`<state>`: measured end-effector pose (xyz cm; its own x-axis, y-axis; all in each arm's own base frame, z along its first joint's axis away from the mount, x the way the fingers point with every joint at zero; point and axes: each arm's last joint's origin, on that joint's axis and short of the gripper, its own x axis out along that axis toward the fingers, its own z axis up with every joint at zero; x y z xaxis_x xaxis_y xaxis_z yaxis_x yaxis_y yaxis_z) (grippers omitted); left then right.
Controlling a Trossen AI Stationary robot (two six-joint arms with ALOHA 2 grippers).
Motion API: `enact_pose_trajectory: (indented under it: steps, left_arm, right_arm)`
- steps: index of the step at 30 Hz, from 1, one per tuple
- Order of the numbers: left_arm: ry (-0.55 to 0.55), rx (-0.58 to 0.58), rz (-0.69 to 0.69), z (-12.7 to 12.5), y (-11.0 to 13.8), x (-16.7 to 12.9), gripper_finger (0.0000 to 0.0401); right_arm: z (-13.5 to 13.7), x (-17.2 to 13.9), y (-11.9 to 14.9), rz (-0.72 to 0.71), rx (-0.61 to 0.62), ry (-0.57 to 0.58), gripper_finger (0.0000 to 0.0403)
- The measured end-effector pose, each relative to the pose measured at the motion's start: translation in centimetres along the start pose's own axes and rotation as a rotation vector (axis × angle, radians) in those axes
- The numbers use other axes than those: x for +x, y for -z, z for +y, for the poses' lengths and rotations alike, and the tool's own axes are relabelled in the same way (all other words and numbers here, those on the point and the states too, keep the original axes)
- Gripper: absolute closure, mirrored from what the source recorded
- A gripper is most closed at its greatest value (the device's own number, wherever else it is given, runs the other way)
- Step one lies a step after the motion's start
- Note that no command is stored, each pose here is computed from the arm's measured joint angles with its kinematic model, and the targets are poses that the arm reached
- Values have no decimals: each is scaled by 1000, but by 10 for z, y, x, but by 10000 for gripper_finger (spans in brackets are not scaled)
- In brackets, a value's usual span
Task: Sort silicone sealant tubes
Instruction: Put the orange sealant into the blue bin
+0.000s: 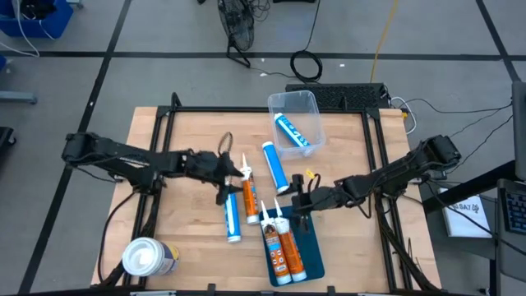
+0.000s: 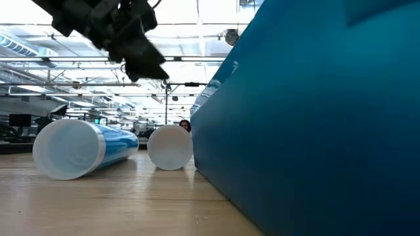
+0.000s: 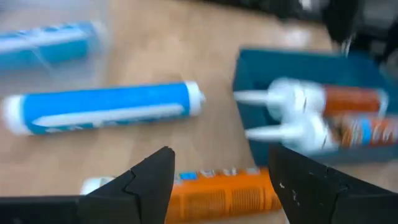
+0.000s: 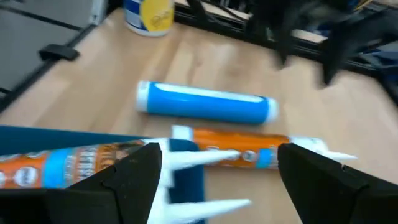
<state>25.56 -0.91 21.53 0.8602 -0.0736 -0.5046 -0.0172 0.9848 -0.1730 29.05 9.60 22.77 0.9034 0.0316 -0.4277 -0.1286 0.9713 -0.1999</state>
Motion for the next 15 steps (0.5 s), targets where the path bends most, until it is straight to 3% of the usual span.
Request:
enact_pose_trajectory:
  steps: [3,7,11,15]
  left_arm:
    - [-46,52,16,-5,9,19,146]
    - [-51,34,104,-3,27,43,146]
    - [-21,38,165,-4,39,54,146]
    - [10,122,150,-12,40,57,146]
  right_arm:
    - [-5,-2,-2,-11,-26,21,106]
    - [-12,-1,-2,-6,-62,40,106]
    - [-18,1,-1,-2,-61,60,106]
    - [-24,2,0,3,-54,76,106]
